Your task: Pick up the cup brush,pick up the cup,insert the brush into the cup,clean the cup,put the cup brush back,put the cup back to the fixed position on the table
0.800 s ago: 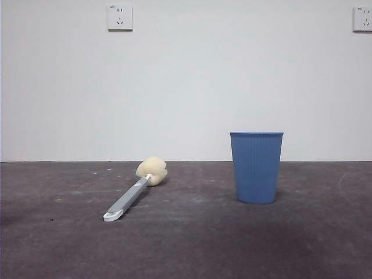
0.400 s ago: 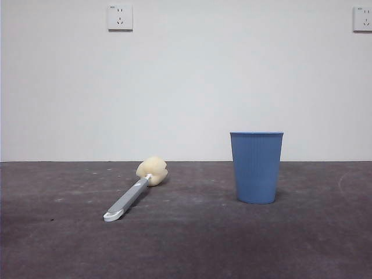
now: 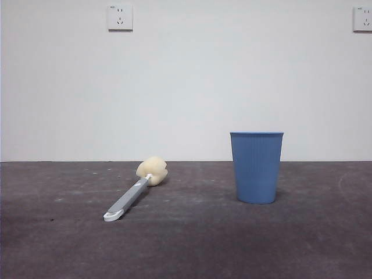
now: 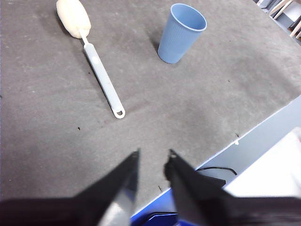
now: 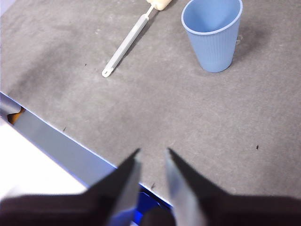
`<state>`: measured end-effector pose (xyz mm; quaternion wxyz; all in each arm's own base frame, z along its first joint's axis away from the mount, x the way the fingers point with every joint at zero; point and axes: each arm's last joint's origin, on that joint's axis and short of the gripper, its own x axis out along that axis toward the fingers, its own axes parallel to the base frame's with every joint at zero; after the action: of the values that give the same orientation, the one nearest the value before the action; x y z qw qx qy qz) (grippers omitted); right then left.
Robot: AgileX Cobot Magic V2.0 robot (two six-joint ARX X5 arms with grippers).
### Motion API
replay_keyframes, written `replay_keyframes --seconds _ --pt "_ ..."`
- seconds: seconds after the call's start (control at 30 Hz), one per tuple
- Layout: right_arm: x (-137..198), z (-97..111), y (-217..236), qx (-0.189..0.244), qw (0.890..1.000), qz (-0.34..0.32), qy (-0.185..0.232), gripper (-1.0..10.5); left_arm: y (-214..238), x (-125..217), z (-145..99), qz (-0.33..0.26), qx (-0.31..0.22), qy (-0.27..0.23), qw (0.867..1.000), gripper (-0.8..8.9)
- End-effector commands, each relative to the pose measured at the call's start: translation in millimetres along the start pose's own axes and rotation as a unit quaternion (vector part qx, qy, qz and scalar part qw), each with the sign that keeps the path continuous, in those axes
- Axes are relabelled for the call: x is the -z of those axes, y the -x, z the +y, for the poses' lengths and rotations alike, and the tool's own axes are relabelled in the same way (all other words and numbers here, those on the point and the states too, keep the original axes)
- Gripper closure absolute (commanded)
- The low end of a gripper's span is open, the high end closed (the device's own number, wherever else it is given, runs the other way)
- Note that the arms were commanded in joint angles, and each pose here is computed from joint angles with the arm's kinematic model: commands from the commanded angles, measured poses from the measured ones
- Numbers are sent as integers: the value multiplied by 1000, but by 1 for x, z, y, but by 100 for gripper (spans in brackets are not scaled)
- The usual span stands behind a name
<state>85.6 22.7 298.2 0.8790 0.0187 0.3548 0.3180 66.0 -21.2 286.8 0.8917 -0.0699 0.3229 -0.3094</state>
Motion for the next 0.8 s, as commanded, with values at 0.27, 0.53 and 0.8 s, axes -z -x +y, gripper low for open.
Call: replay_keyframes --seconds 0.27,0.53,0.8 --pt "-2 0 0 0 1000 -6 -12 380 -9 -12 6 -6 -2 12 1000 287" --pt "-2 0 0 0 1000 -6 -15 380 -41 -33 20 18 -16 15 1000 287" --pt "-2 0 0 0 1000 -6 -25 380 -123 -53 13 80 -86 3 993 287"
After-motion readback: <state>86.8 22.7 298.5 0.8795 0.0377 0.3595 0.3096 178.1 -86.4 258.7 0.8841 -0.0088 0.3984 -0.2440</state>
